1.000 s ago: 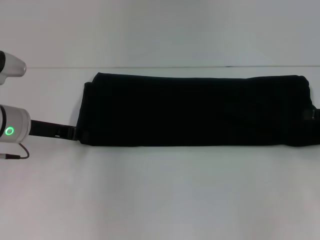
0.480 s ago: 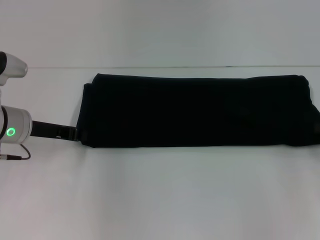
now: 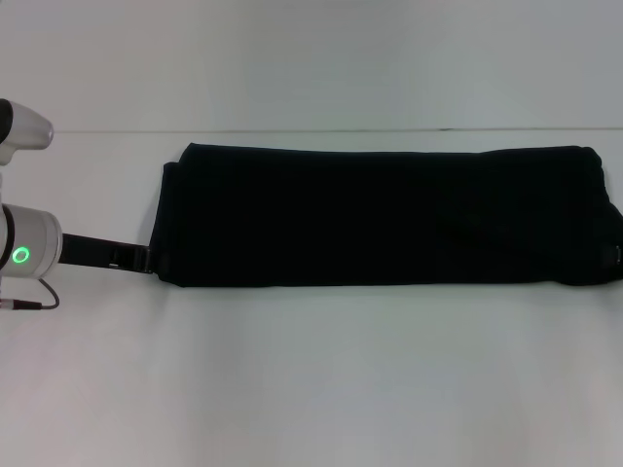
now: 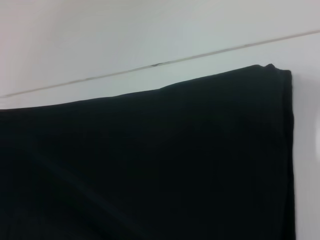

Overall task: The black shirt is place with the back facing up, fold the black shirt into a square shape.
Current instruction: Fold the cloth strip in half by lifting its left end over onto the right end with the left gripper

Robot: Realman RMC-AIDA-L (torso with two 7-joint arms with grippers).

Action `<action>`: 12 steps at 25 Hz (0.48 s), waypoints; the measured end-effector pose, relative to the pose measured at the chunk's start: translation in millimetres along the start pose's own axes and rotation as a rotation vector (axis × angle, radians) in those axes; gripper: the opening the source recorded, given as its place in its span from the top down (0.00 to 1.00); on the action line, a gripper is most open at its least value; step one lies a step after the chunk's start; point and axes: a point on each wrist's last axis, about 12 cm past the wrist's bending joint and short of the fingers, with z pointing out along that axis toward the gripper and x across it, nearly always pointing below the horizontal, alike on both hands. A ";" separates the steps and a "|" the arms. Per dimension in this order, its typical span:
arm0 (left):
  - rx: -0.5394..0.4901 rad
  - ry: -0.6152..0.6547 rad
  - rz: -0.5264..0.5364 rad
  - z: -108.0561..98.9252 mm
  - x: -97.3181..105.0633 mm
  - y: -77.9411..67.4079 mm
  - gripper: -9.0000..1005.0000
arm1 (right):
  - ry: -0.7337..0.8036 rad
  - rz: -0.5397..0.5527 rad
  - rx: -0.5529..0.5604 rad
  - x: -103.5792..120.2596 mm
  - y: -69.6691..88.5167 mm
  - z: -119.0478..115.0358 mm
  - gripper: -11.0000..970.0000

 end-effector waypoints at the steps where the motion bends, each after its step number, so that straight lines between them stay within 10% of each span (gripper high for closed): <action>1: 0.000 0.000 0.000 0.0 -0.1 0.0 0.99 | 0.000 0.002 0.000 0.7 -0.5 -0.4 0.41; 12: 0.000 -0.001 -0.004 -0.5 0.3 0.5 0.99 | -0.002 0.000 0.012 1.5 -6.4 -7.2 0.89</action>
